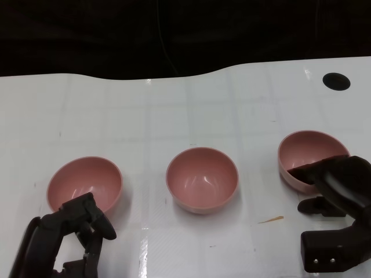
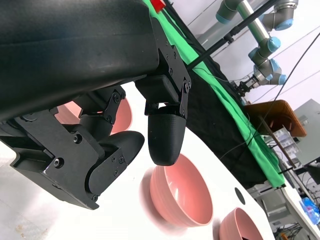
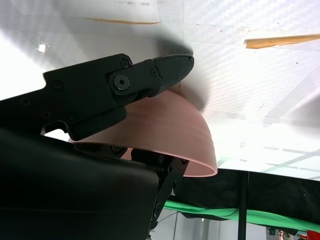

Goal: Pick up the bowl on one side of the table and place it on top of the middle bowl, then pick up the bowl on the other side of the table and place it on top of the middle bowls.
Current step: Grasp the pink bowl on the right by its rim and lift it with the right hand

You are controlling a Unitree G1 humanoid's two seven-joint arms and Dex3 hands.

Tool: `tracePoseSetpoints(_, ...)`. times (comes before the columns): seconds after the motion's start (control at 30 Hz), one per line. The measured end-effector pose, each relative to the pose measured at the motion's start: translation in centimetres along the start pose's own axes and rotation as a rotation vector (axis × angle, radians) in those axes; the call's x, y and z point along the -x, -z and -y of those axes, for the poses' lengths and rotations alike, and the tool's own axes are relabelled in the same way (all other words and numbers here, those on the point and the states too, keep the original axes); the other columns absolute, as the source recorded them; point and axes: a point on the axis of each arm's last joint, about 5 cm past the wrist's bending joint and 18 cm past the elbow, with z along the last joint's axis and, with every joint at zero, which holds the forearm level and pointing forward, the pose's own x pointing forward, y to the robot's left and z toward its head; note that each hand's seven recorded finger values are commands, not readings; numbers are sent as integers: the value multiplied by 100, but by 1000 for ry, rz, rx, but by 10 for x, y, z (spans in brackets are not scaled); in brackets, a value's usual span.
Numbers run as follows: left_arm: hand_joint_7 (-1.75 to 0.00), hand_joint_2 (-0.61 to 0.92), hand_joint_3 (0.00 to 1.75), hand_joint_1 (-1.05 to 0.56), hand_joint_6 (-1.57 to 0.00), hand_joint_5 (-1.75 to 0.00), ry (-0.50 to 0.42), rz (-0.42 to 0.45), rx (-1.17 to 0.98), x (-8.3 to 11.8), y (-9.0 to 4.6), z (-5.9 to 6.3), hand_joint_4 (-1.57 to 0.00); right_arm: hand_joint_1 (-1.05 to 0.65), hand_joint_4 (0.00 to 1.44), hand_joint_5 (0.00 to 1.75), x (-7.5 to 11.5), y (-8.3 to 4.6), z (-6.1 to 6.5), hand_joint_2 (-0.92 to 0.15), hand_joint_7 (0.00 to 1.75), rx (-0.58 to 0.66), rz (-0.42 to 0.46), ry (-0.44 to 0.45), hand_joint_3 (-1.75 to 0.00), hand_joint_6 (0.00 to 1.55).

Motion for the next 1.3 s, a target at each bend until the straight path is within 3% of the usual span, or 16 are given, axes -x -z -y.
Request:
tracePoseSetpoints(0.33,-152,40,137,-7,-77,-168,0,5,1,0,0,0,-81,-35,109,12,-1,-1,0,-92,6,-15,28,23,-1,109)
tracePoseSetpoints(0.87,-152,41,135,-7,-78,-167,-3,3,5,0,0,0,-80,-30,116,14,-1,-1,0,-92,3,-39,32,35,-6,114)
tracePoseSetpoints(0.9,-152,41,135,-7,-78,-167,-3,3,5,0,0,0,-80,-23,103,59,-1,-1,0,-92,3,-45,34,38,-7,119)
tracePoseSetpoints(0.93,-152,41,135,-7,-77,-167,-3,2,5,0,0,0,-80,-18,92,90,-1,-2,0,-92,3,-56,39,48,-9,121)
tracePoseSetpoints(1.0,-152,42,134,-8,-77,-167,-2,1,3,0,0,0,-80,-13,83,122,0,-2,-1,-92,5,-78,52,60,-13,126)
tracePoseSetpoints(1.03,-152,42,134,-8,-77,-167,-2,1,3,0,0,0,-80,-11,78,141,1,-2,-1,-92,33,-85,56,66,-19,120)
tracePoseSetpoints(1.07,-152,42,133,-8,-77,-167,-2,0,3,0,0,0,-81,-10,75,154,2,-2,-2,-92,86,-90,57,74,-22,97)
tracePoseSetpoints(1.1,-151,42,133,-8,-77,-166,-2,0,3,0,0,0,-81,-9,73,164,2,-2,-2,-92,126,-93,57,84,-24,79)
tracePoseSetpoints(1.13,-151,42,133,-7,-77,-166,-2,0,3,0,0,0,-81,-9,71,169,3,-2,-2,-92,146,-98,57,94,-25,69)
tracePoseSetpoints(1.2,-151,42,133,-6,-78,-165,-2,0,4,0,0,0,-81,-10,71,173,4,-1,-3,-92,169,-108,57,102,-25,56)
tracePoseSetpoints(1.3,-151,42,133,-6,-77,-166,-2,2,5,0,0,0,-81,-12,75,174,5,-2,-4,-92,174,-113,62,102,-24,55)
